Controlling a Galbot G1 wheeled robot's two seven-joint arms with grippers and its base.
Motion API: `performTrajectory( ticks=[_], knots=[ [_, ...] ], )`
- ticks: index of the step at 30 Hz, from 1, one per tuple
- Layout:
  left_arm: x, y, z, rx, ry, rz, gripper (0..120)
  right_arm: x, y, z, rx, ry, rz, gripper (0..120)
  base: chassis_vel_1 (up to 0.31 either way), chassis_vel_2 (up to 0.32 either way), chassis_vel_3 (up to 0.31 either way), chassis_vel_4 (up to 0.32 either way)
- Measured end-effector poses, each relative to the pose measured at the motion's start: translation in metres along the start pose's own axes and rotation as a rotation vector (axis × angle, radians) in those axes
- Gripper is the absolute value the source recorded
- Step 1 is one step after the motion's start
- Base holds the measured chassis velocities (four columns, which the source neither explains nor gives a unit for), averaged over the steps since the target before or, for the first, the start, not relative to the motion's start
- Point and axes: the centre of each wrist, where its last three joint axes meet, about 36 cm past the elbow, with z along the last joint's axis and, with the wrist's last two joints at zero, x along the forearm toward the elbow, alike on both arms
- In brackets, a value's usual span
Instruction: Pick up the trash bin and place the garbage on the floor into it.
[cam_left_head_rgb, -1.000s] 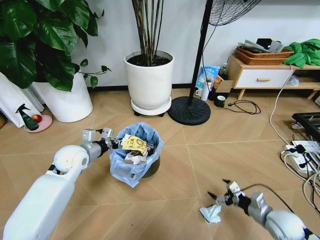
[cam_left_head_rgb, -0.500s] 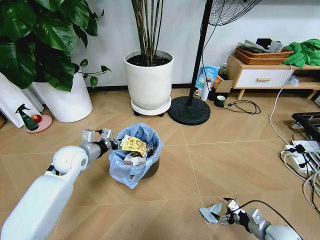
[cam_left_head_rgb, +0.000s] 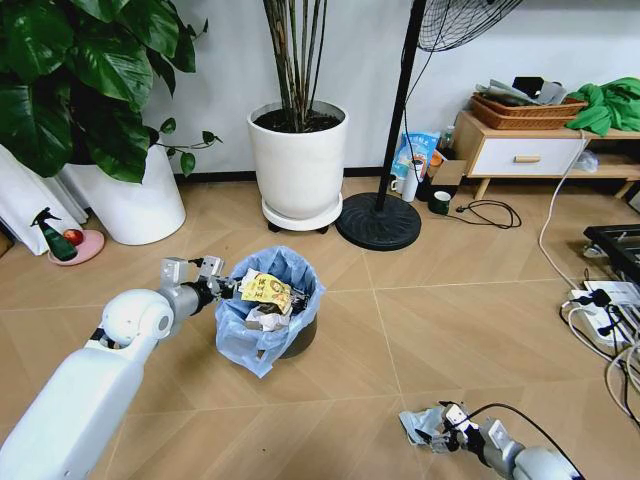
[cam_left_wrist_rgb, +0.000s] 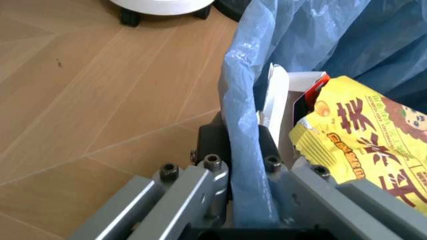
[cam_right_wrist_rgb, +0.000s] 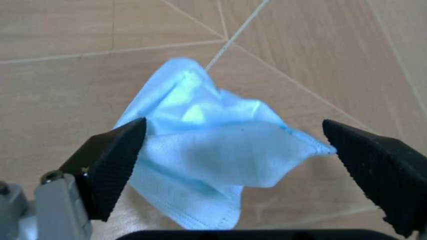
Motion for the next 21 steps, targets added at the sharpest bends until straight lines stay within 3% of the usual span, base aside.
performTrajectory(
  ticks=[6, 13, 21],
  knots=[
    [0.0, 0.001, -0.003, -0.001, -0.005, -0.001, 0, -0.007, 0.003, 0.004, -0.006, 0.004, 0.004, 87, 0.0, 0.0, 0.0, 0.0],
    [-0.003, -0.001, -0.002, 0.005, -0.005, 0.0, 0, -0.013, 0.002, 0.007, -0.01, 0.008, 0.014, 64, 0.0, 0.0, 0.0, 0.0],
    [-0.004, -0.002, -0.002, 0.004, -0.006, -0.001, 0, -0.018, 0.005, 0.013, -0.019, 0.002, 0.018, 29, 0.0, 0.0, 0.0, 0.0]
  ],
)
